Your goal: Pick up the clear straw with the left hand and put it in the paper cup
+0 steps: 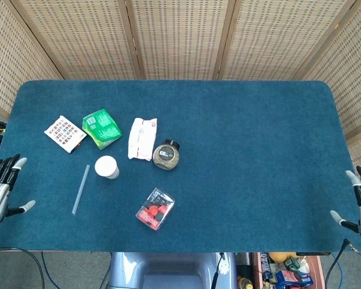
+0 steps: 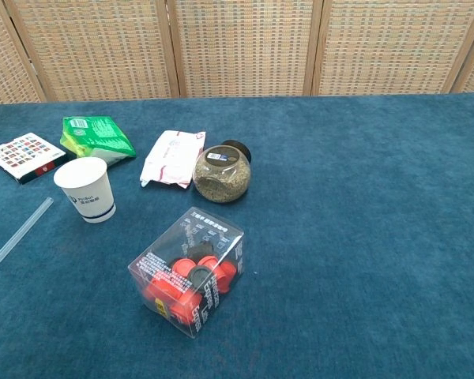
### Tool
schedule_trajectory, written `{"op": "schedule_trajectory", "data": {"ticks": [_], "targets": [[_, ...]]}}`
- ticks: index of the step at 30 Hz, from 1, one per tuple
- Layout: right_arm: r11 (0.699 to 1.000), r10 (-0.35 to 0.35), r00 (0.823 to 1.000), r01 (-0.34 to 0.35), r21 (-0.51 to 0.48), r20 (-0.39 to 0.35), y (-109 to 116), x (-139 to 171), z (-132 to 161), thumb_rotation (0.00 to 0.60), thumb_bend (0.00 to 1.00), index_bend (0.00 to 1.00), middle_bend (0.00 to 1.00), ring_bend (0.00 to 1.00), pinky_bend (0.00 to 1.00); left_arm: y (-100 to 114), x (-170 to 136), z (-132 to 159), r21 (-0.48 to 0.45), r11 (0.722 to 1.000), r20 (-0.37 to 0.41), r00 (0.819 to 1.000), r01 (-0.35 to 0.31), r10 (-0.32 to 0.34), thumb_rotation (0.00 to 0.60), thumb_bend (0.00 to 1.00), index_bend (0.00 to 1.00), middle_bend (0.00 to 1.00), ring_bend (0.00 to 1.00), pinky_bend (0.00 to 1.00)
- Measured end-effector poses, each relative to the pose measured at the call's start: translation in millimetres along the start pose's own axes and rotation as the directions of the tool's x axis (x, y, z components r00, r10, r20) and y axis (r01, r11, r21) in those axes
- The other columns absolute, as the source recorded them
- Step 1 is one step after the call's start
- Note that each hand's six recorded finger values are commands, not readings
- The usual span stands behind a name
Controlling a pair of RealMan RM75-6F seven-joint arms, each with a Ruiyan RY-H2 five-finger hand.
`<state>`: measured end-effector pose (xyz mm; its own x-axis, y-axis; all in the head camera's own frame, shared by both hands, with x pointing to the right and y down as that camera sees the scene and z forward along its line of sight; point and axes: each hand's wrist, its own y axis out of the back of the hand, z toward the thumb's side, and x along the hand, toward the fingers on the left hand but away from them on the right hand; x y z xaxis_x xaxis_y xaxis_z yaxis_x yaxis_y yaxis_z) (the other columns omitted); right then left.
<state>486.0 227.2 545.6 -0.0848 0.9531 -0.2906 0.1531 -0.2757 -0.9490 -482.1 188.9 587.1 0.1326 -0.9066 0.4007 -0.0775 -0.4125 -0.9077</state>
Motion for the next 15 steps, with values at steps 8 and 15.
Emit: {"op": "schedule_trajectory", "data": {"ticks": [8,15], "targets": [[1.000,0.018,0.999,-0.019,0.022,0.047,-6.5,-8.7,-6.5,0.600,0.00,0.00,0.00,0.00,0.00,-7.0,39.9,7.2,0.011,0.999,0.179,0.983,0.047,-0.049,0.600,0.10,0.17,0.00,0.00,0.00],[0.998,0.039,0.996,-0.043,0.051,0.085,-15.4,-17.5,-11.0,0.600,0.00,0.00,0.00,0.00,0.00,-2.7,79.1,-14.1,0.186,0.982,0.295,0.952,0.030,-0.085,0.600,0.30,0.35,0.00,0.00,0.00]]}}
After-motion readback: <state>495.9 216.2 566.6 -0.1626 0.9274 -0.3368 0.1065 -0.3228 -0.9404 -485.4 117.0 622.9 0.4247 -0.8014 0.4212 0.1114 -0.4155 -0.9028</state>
